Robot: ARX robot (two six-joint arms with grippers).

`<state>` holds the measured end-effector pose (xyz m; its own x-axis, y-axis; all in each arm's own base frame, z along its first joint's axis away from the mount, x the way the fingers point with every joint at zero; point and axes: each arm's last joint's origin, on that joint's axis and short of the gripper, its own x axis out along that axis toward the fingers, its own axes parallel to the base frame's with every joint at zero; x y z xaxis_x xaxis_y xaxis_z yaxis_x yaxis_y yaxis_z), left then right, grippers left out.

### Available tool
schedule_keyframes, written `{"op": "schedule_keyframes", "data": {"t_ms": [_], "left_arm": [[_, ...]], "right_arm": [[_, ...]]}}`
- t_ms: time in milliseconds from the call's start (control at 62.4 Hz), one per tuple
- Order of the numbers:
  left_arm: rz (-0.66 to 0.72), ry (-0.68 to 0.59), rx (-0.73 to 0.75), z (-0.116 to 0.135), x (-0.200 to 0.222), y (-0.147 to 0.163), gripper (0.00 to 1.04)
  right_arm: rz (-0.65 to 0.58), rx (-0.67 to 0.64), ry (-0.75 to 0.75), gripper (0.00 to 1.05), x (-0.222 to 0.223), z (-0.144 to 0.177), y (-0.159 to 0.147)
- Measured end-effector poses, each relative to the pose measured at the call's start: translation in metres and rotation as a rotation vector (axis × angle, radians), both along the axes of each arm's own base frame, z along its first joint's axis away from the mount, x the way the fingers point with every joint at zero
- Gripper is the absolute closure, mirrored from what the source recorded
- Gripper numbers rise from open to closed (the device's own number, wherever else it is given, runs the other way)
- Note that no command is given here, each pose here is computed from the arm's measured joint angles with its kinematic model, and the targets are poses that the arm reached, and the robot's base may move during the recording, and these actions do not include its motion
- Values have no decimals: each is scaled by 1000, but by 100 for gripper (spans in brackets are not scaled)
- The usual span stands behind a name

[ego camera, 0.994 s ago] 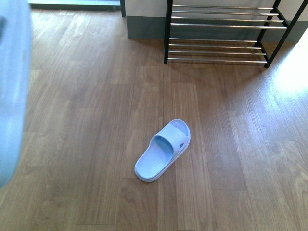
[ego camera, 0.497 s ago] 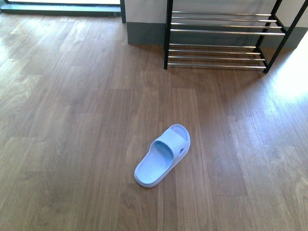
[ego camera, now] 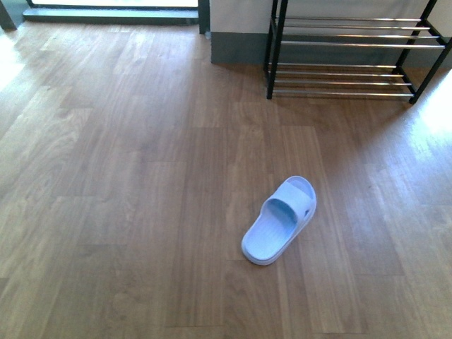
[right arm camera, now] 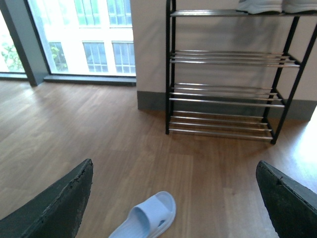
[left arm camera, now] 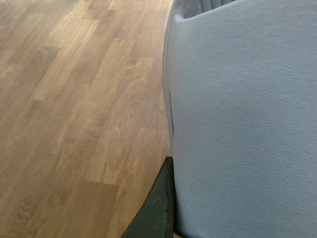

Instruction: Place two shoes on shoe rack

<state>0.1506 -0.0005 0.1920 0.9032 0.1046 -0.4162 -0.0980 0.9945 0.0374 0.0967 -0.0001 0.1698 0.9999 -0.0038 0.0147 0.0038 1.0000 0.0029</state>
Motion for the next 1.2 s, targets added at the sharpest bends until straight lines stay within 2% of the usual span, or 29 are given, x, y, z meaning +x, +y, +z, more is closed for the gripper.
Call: {"op": "schedule_keyframes", "data": {"t_ms": [593,722,770,866,1026,1203], "left_arm": [[3,0,1,0,0,0,103],[4,0,1,0,0,0,103],[2,0,0,0,0,0,103],[3,0,1,0,0,0,103],[2,0,0,0,0,0,103],[3,0,0,0,0,0,103]], "right_arm": [[5,0,2,9,0,0,0],[-280,-25,124,9,7,-4,2],[-348,-43,189,9,12,-7,2],[-377,-33,276,9,32,-9,-3],[-325,14,387,9,97,-18,-13],[-318,10,545,9,158,-63,-21]]}}
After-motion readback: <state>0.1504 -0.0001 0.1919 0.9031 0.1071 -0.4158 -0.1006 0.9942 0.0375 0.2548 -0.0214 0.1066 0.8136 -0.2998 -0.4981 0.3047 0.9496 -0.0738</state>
